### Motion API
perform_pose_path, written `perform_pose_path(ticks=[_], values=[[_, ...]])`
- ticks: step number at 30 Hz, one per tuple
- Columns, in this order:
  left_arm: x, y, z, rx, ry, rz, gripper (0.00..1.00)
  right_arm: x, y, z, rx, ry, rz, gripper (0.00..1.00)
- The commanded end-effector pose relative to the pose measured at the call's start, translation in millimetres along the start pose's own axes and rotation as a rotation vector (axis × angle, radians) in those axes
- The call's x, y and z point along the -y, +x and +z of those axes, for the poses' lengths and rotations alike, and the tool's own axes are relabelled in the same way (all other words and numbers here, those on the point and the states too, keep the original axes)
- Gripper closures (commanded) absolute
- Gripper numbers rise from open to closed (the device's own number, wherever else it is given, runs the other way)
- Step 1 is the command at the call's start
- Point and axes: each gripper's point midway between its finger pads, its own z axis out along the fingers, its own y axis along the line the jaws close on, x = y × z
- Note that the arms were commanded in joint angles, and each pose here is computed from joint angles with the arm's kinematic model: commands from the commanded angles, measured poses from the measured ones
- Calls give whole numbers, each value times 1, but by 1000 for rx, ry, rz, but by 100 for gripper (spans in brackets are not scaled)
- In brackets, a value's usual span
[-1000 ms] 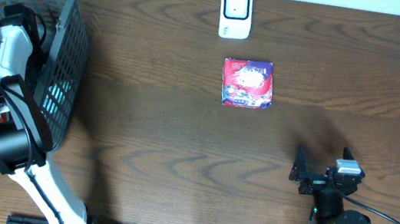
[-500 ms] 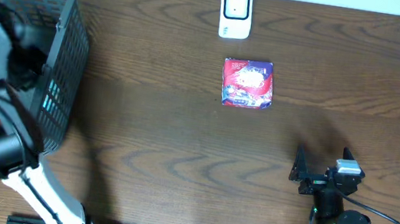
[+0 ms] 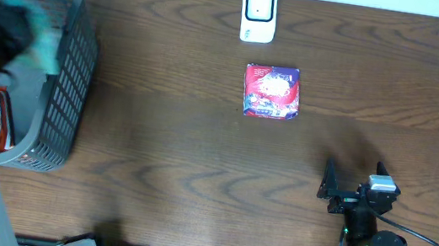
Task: Scan the item barcode
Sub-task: 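Carry the green wipes pack out and set it left of the pad pack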
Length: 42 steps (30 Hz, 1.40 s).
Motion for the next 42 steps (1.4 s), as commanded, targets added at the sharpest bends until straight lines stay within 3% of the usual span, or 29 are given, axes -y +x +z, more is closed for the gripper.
perform_pose_path(ticks=[1,8,11,20,21,24,26,27,31,36,42], values=[[44,39,21,-115,85,193,93,1,1,0,-4,5,-15,1],[94,137,76,-325,72,426,93,1,1,0,-4,5,-15,1],[113,193,122,-452,59,506,93,1,1,0,-4,5,-15,1],[107,290,230,-638,-26,540,92,1,1,0,-4,5,-15,1],[103,295,236,-648,-36,541,89,1,1,0,-4,5,-15,1],[93,302,252,-663,-61,535,43,1,1,0,-4,5,-15,1],[90,298,255,-658,-65,526,21,1,1,0,-4,5,-15,1],[91,295,255,-651,-63,522,16,1,1,0,-4,5,-15,1],[107,262,241,-580,-21,496,14,1,1,0,-4,5,-15,1],[128,171,181,-353,58,444,10,1,1,0,-4,5,-15,1],[59,52,106,-37,-159,326,10,1,1,0,-4,5,-15,1]])
